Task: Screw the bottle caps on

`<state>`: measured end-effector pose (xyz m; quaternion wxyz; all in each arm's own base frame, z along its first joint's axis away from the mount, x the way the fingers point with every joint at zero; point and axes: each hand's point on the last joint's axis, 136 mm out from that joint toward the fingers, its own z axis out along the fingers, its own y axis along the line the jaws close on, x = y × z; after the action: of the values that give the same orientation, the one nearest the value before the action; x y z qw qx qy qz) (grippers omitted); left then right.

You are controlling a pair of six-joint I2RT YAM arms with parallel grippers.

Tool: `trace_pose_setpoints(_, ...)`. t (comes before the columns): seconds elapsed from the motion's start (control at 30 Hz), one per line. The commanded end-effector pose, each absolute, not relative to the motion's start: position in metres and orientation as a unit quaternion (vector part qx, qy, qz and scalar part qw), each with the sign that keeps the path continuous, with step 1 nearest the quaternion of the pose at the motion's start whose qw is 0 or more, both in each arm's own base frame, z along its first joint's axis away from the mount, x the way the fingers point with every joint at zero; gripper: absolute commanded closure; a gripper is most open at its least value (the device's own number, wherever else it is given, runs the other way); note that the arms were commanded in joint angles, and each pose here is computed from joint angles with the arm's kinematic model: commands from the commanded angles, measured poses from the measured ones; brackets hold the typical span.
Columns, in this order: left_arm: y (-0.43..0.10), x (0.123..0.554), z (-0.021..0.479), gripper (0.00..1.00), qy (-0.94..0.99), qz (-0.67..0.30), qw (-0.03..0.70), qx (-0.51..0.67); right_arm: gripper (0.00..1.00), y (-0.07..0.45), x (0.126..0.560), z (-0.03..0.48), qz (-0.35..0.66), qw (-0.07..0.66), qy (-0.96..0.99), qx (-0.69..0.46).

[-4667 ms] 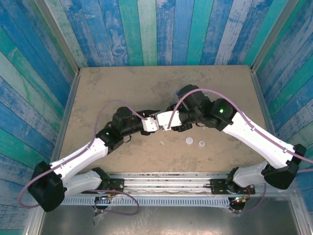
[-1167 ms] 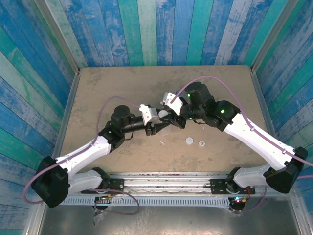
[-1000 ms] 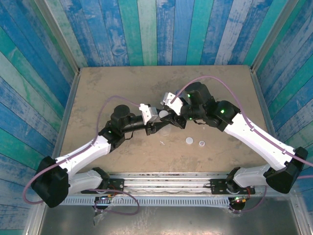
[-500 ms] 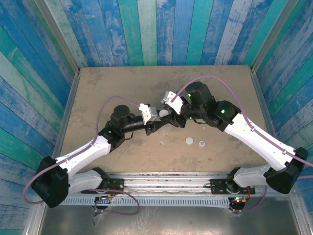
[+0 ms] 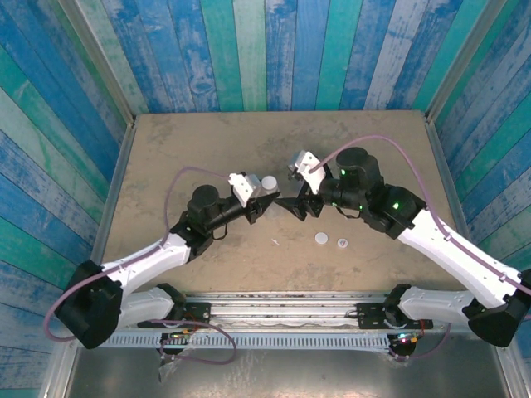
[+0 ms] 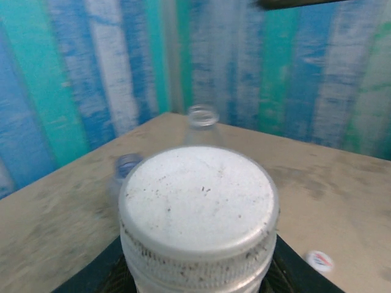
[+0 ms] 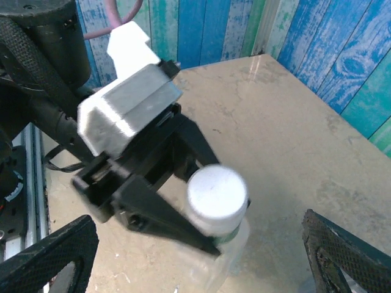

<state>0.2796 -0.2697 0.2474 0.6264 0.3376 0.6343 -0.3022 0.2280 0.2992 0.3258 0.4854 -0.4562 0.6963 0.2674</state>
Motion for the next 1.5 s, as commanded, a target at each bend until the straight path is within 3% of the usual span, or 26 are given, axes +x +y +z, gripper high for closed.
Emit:
trace_pose_setpoints(0.0,-0.236,0.325,0.242,0.72,0.674,-0.234,0.665,0.222,0.07,0.297,0.233,0.326,0.263,0.499,0.697,-0.443)
trace_pose_setpoints(0.43,-0.171,0.424,0.18,0.81,0.756,-0.085,0.648,0.038,0.05,0.296,0.239,0.304,0.252,0.489,0.712,-0.437)
trace_pose_setpoints(0.83,-0.133,0.49,0.149,0.81,0.767,-0.027,0.641,-0.013,0.05,0.294,0.24,0.291,0.245,0.479,0.722,-0.434)
trace_pose_setpoints(1.13,-0.131,0.516,0.135,0.8,0.776,-0.008,0.63,-0.002,0.05,0.294,0.244,0.288,0.24,0.477,0.726,-0.434)
trace_pose_setpoints(1.37,-0.129,0.516,0.13,0.67,0.789,-0.013,0.615,-0.013,0.05,0.293,0.247,0.288,0.236,0.479,0.727,-0.431)
trace_pose_setpoints(1.47,-0.13,0.514,0.13,0.66,0.788,-0.018,0.616,-0.014,0.05,0.293,0.248,0.287,0.235,0.478,0.728,-0.431)
